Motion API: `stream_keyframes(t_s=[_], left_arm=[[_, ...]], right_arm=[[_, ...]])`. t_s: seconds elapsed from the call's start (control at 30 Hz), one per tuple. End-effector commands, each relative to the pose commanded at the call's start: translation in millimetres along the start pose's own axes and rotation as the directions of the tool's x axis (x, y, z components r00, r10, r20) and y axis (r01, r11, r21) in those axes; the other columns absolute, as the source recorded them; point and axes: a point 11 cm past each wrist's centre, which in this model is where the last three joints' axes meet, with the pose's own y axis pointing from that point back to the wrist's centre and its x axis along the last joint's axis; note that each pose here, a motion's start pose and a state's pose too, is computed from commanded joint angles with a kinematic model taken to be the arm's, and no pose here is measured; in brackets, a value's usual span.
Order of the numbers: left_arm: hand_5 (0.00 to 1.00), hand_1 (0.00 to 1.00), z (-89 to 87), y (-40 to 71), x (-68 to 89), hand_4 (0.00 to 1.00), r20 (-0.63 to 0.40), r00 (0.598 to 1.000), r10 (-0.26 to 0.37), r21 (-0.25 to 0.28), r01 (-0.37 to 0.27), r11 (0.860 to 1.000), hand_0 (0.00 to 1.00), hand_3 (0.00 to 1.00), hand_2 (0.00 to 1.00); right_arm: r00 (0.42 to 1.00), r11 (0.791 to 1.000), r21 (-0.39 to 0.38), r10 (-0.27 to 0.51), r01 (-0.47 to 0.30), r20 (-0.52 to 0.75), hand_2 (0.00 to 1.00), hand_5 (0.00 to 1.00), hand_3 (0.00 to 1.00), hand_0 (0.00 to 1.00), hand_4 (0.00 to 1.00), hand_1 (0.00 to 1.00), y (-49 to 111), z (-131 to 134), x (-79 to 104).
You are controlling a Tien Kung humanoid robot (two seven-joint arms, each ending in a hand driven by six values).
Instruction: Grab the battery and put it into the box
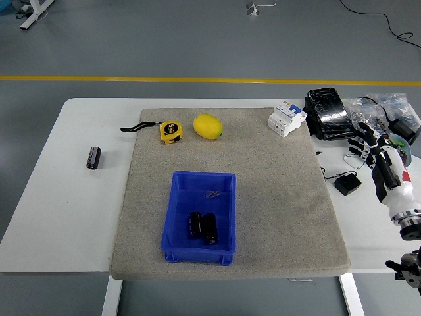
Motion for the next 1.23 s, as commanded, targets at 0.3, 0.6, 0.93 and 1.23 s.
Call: stream_keyframes(t_s=[0.3,0.6,0.93,1.23], left_arm=[[0.649,0.681,-0.2,0.1,-0.6,0.656,0.0,1.0,-0.001,0.002,0.001,1.0,0.732,0.623,0.72],[0.649,0.681,3.1,0.3,-0.2,0.656,0.01,1.0,-0.001,-0.006,0.001,1.0,0.731,0.624,0.72],[0.649,0.678,3.9,0.3,0.7,0.655,0.009,1.0,0.0,-0.007,0.0,1.0,0.731,0.624,0.718],[0.648,0.678,-4.1,-0.6,3.0,0.655,0.028,1.0,0.003,0.013,-0.003,1.0,0.731,0.624,0.719]], right_arm=[[1.0,1.0,-0.015,-0.006,0.006,-0.014,0.868,0.852,0.885,0.818,0.998,0.81,1.2,3.7,-0.7],[1.0,1.0,-0.012,-0.01,0.009,-0.021,0.867,0.852,0.883,0.817,0.998,0.809,0.2,2.3,-0.8],[1.0,1.0,-0.014,-0.013,0.013,-0.014,0.866,0.855,0.88,0.812,0.998,0.808,-0.7,3.0,-3.0],[1.0,0.999,-0.03,-0.02,0.02,-0.008,0.864,0.86,0.878,0.811,0.998,0.807,2.4,8.7,-6.6]])
